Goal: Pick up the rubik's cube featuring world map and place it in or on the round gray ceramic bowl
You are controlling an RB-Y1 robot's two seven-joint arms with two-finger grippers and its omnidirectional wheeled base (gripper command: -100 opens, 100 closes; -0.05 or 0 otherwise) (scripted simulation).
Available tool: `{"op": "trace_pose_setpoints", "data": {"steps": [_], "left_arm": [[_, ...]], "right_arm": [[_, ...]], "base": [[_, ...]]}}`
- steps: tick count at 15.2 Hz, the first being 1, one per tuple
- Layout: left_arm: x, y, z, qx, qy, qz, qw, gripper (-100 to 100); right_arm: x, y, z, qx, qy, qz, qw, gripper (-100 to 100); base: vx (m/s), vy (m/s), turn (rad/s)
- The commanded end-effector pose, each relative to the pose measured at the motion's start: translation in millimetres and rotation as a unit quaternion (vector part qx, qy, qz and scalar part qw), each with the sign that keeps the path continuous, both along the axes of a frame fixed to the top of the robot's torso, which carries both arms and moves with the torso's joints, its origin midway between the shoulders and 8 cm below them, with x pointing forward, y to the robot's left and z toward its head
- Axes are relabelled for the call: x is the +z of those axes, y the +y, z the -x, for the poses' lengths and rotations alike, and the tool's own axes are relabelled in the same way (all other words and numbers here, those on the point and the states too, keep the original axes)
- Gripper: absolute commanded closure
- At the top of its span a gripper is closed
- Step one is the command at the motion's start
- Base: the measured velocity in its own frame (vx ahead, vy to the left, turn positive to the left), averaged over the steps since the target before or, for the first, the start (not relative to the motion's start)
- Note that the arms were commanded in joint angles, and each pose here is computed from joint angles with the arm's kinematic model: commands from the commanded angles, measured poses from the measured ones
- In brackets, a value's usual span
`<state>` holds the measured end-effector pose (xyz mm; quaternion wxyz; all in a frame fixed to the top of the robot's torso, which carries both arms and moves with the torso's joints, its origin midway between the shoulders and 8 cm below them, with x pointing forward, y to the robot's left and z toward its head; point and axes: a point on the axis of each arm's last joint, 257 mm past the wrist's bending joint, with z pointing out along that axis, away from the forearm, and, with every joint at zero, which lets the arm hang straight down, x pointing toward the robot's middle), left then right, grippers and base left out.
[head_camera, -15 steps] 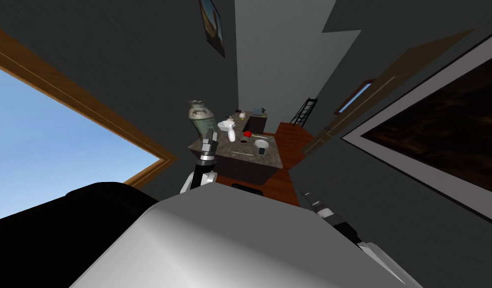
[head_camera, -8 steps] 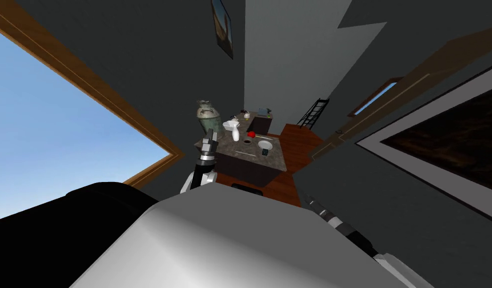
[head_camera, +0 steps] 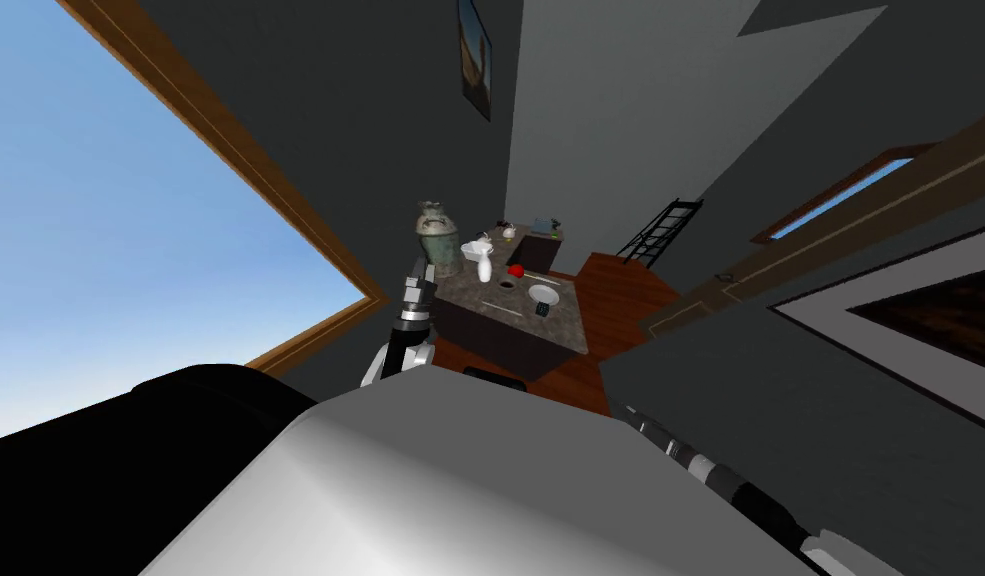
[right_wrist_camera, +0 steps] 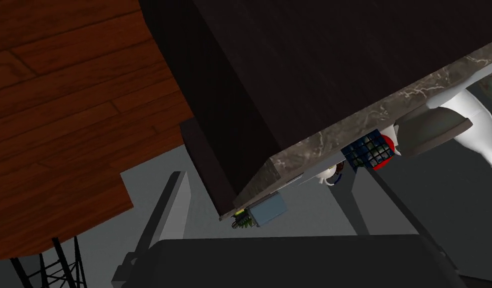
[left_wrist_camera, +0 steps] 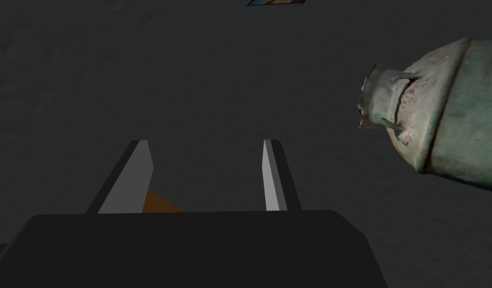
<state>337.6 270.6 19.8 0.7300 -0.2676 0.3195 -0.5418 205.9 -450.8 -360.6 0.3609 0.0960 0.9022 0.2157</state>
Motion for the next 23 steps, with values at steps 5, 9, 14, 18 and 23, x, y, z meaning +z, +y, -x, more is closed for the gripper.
{"op": "trace_pose_setpoints", "data": {"steps": [5, 9, 14, 18, 23], "left_arm": [[0, 0.0, 0, 0.000, 0.000, 0.000, 1.0000, 0], [0, 0.0, 0, 0.000, 0.000, 0.000, 1.0000, 0], [0, 0.0, 0, 0.000, 0.000, 0.000, 1.0000, 0], [0, 0.0, 0, 0.000, 0.000, 0.000, 1.0000, 0], [0, 0.0, 0, 0.000, 0.000, 0.000, 1.0000, 0]], "right_arm": [[-11, -52, 37, 0.044, 0.066, 0.071, 0.9943, -100], [-14, -83, 64, 0.081, 0.113, 0.114, 0.9838, -100], [-6, -128, 89, 0.115, 0.163, 0.166, 0.9656, -100], [6, -161, 109, 0.149, 0.205, 0.204, 0.9456, -100], [18, -187, 126, 0.175, 0.240, 0.232, 0.9263, -100]], "base": [[0.009, 0.031, 0.304], [0.010, 0.040, 0.305], [0.025, 0.067, 0.304], [0.039, 0.076, 0.377], [0.060, 0.086, 0.413]]}}
